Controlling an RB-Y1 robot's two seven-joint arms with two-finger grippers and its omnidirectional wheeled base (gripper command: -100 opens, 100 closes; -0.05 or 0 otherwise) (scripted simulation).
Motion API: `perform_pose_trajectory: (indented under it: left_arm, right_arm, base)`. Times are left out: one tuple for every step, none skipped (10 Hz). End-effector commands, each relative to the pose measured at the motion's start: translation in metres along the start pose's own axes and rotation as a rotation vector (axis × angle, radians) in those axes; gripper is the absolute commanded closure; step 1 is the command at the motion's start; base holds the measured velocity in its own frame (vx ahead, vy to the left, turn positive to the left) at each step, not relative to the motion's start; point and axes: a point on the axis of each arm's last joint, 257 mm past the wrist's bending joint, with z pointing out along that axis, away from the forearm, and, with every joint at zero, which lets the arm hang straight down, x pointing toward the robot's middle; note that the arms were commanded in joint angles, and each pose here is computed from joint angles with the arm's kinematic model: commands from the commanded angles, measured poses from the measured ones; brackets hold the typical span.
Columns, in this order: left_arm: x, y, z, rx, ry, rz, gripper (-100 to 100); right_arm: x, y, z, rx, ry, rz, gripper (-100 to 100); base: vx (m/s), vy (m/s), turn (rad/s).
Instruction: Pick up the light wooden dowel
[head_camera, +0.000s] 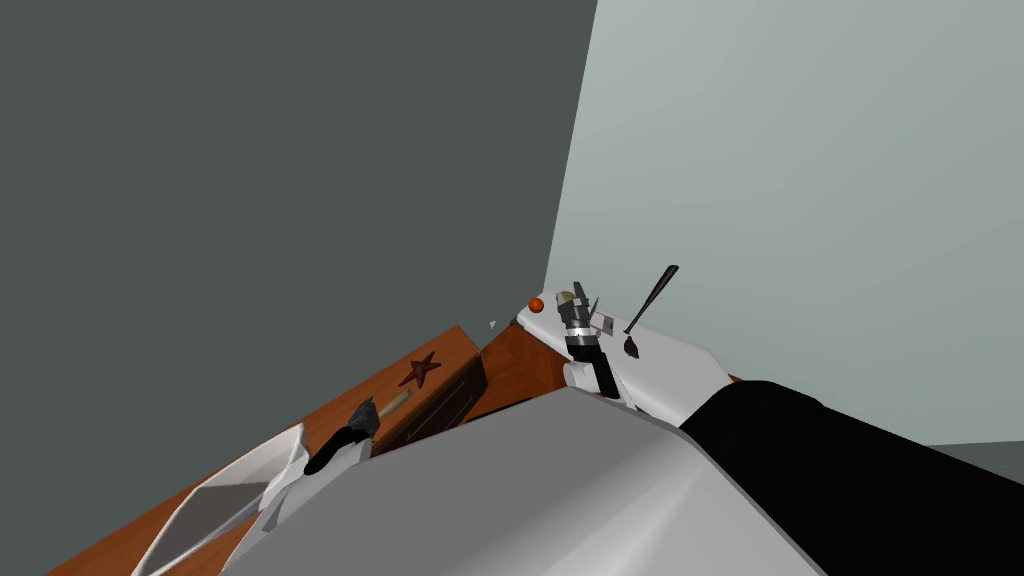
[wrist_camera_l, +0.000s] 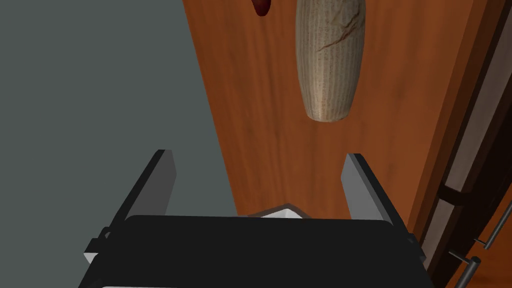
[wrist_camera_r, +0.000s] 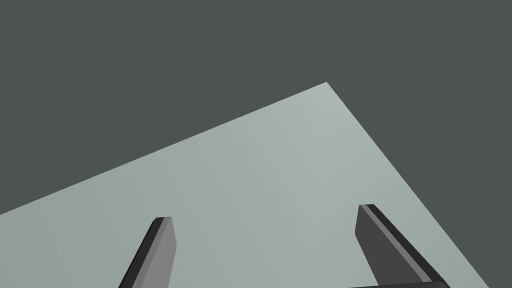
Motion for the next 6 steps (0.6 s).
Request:
perform_pose_trajectory:
  left_arm:
    - [-0.002,0.012,0.006,-0.045,-0.011,-0.020,-100]
    - [-0.003,0.015,0.006,-0.052,-0.013,-0.020,-100]
    - [-0.006,0.024,0.009,-0.079,-0.020,-0.031,-100]
    - [-0.008,0.032,0.010,-0.105,-0.027,-0.041,-100]
    - [-0.008,0.032,0.010,-0.105,-0.027,-0.041,-100]
    - [-0.010,0.040,0.012,-0.130,-0.033,-0.050,-100]
  right_arm:
    - [0.000,0.000,0.000,0.000,0.000,0.000,0]
    - [0.000,0.000,0.000,0.000,0.000,0.000,0]
    - [0.000,0.000,0.000,0.000,0.000,0.000,0]
    - [0.000,0.000,0.000,0.000,0.000,0.000,0]
    - [0.000,0.000,0.000,0.000,0.000,0.000,0]
    - [0.000,0.000,0.000,0.000,0.000,0.000,0]
  base:
    - [0.061,-0.012,-0.120]
    - [0.043,-0.005,-0.049]
    - [0.037,-0.005,-0.071]
    - [0.050,-0.004,-0.122]
    - [0.039,-0.004,-0.042]
    - [0.035,-0.001,-0.048]
